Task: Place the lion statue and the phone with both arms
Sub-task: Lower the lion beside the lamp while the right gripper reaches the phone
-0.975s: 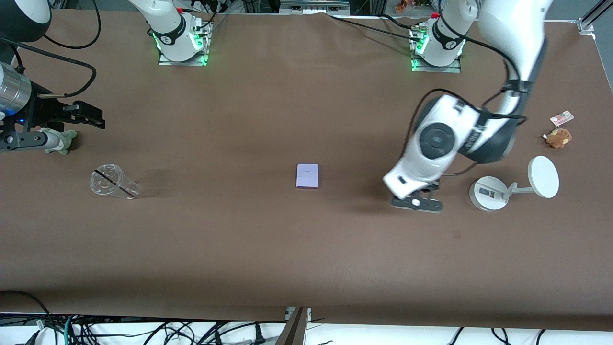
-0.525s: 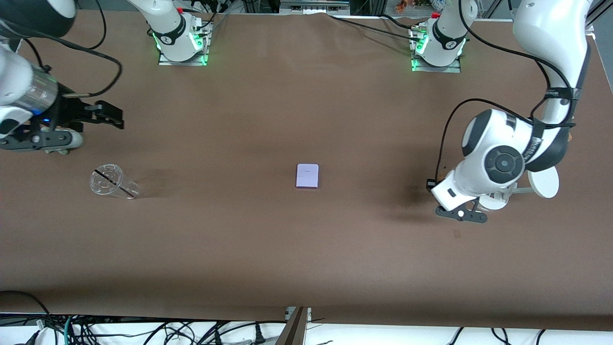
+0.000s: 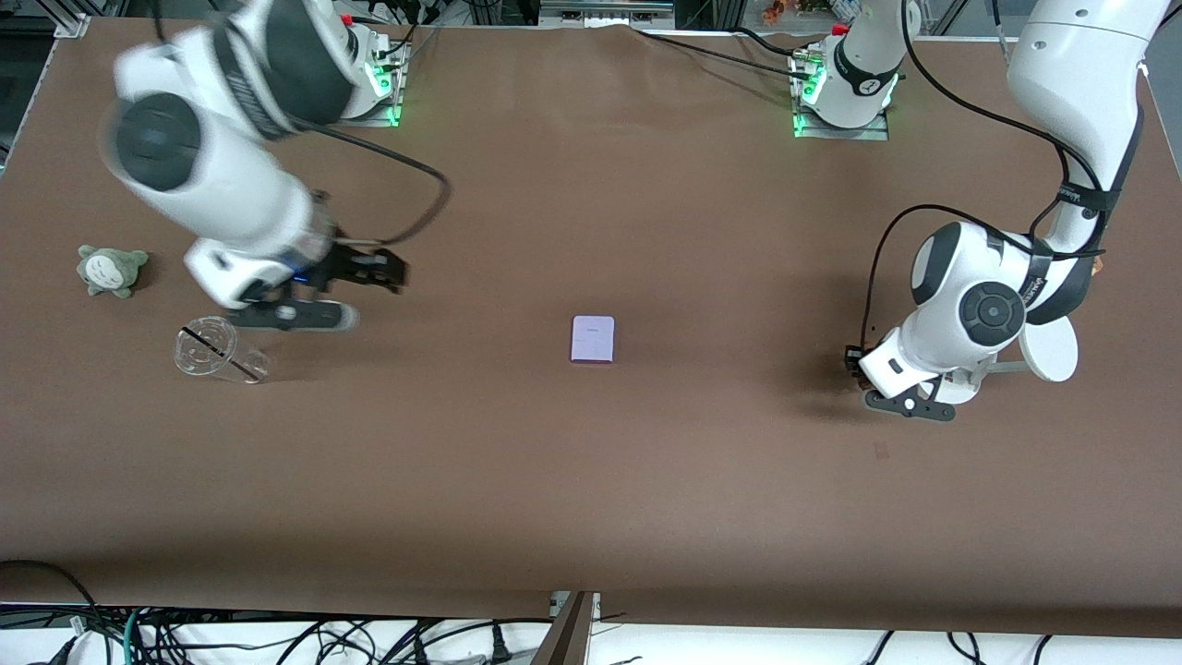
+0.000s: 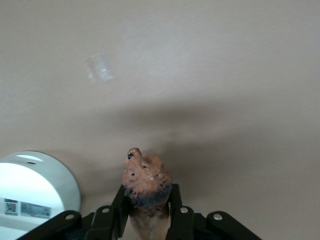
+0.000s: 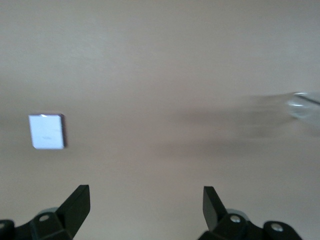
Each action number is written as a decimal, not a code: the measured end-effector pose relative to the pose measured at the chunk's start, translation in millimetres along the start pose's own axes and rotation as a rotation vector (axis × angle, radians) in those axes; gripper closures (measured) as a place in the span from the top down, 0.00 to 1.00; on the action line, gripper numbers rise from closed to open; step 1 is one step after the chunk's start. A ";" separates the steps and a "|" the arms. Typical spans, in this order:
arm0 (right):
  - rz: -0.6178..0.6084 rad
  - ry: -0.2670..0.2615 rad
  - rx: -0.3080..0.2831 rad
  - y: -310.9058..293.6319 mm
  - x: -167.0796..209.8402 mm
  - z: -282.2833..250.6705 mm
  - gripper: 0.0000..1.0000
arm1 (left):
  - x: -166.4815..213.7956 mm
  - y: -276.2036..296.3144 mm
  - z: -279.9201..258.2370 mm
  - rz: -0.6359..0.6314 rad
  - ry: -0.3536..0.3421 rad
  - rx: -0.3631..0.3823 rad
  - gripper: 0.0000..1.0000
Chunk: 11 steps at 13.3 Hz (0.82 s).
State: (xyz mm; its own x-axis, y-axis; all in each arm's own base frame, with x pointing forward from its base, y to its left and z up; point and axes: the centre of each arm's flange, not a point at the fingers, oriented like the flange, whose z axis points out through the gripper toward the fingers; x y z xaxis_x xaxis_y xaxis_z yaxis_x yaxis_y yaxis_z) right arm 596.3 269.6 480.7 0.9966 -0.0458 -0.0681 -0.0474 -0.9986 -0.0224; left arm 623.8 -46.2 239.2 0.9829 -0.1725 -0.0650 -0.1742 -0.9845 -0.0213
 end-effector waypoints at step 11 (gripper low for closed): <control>0.120 0.097 0.098 -156.1 18.8 151.3 1.00 | -17.2 -15.9 24.6 -0.018 0.006 -0.018 0.40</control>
State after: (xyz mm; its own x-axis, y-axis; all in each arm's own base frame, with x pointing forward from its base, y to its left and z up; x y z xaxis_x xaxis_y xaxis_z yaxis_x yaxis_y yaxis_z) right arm 612.3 428.5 332.1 0.9850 -0.1713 0.0199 -0.1678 -0.9789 -0.1169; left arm 608.2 -26.8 216.2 0.9861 -0.1553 -0.0586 -0.1558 -0.9878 -0.0044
